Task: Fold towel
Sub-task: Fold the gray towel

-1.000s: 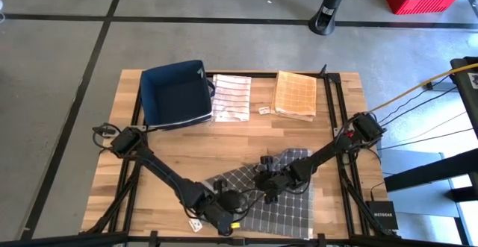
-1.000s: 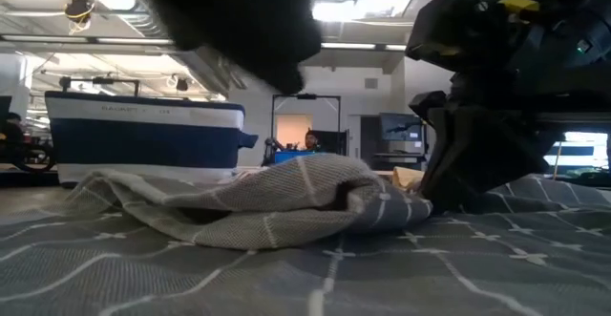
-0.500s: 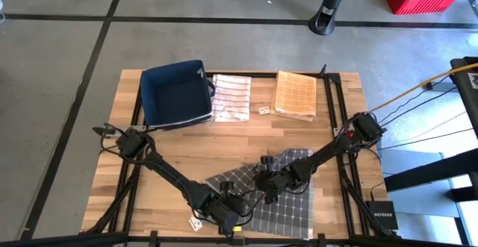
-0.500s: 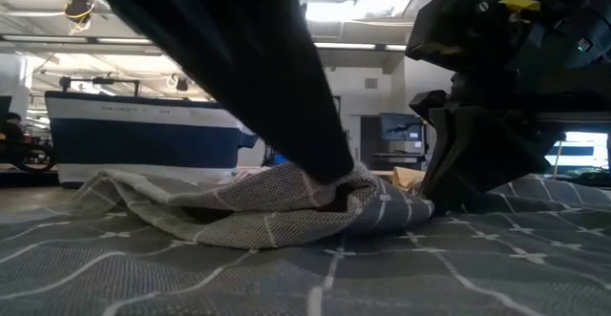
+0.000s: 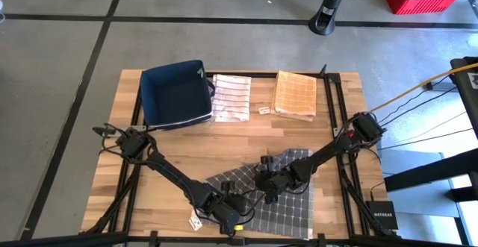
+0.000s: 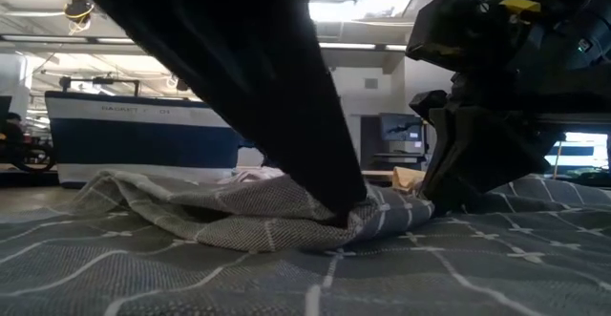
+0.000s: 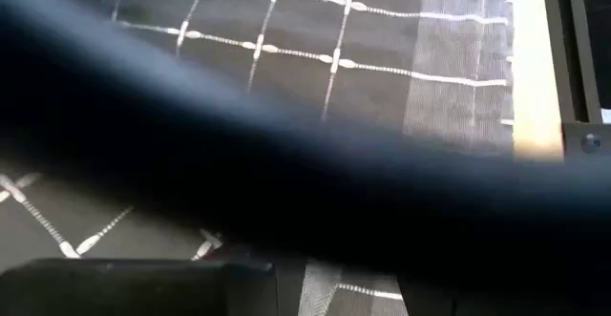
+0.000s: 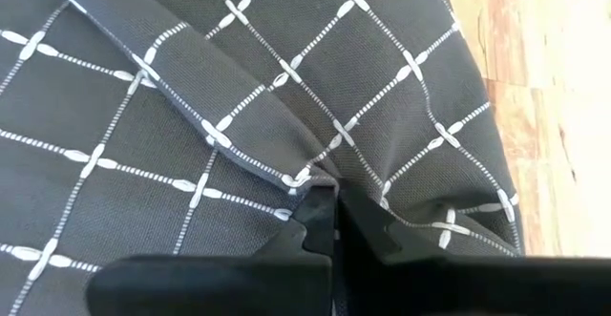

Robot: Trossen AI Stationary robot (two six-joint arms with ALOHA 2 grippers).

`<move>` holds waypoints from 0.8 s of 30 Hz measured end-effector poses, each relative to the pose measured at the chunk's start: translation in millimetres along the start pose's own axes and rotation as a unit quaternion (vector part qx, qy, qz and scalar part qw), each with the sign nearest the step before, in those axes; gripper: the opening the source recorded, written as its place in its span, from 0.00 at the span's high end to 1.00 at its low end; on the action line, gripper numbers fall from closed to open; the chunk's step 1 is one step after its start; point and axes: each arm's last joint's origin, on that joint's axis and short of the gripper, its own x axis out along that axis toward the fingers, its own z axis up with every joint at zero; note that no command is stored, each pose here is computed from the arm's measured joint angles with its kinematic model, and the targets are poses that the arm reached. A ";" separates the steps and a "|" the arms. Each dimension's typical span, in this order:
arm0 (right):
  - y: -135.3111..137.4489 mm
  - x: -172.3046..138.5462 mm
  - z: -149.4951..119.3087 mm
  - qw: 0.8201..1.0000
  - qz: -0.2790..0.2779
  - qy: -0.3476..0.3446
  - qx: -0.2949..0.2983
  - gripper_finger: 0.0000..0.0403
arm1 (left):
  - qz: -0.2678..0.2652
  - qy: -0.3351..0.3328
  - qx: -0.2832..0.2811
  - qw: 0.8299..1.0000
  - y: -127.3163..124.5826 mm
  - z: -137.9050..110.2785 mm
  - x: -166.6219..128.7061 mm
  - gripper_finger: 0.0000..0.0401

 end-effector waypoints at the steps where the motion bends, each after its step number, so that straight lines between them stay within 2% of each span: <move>1: 0.0 0.0 0.0 1.000 0.000 0.000 0.000 0.99 | -0.001 -0.001 0.000 1.000 -0.1 0.2 0.0 0.69; 5: 0.0 0.0 0.0 1.000 0.000 0.000 -0.002 0.99 | -0.001 -0.002 -0.001 1.000 0.0 0.6 0.1 0.75; 10: -0.1 0.0 0.0 1.000 -0.001 0.000 -0.002 0.99 | -0.001 -0.002 0.002 1.000 0.0 0.6 0.1 0.94; 13: -0.1 0.0 0.0 1.000 -0.001 0.000 0.001 0.99 | 0.005 -0.005 0.023 1.000 0.5 0.7 0.1 0.98; 16: -0.1 0.0 -0.1 1.000 -0.001 0.000 0.004 0.99 | 0.024 -0.003 0.084 0.996 -1.0 -1.4 -3.3 0.99; 19: -0.3 0.1 -0.6 1.000 -0.001 0.003 0.015 0.99 | 0.075 0.002 0.164 0.984 -6.5 0.6 -17.1 0.99; 21: -2.3 0.6 -0.8 1.000 -0.002 0.008 0.026 0.99 | 0.105 0.007 0.232 0.967 -14.7 3.2 -30.7 1.00; 24: -5.8 2.1 0.5 0.999 0.008 0.012 0.039 0.99 | 0.146 0.016 0.338 0.929 -26.4 5.4 -50.0 1.00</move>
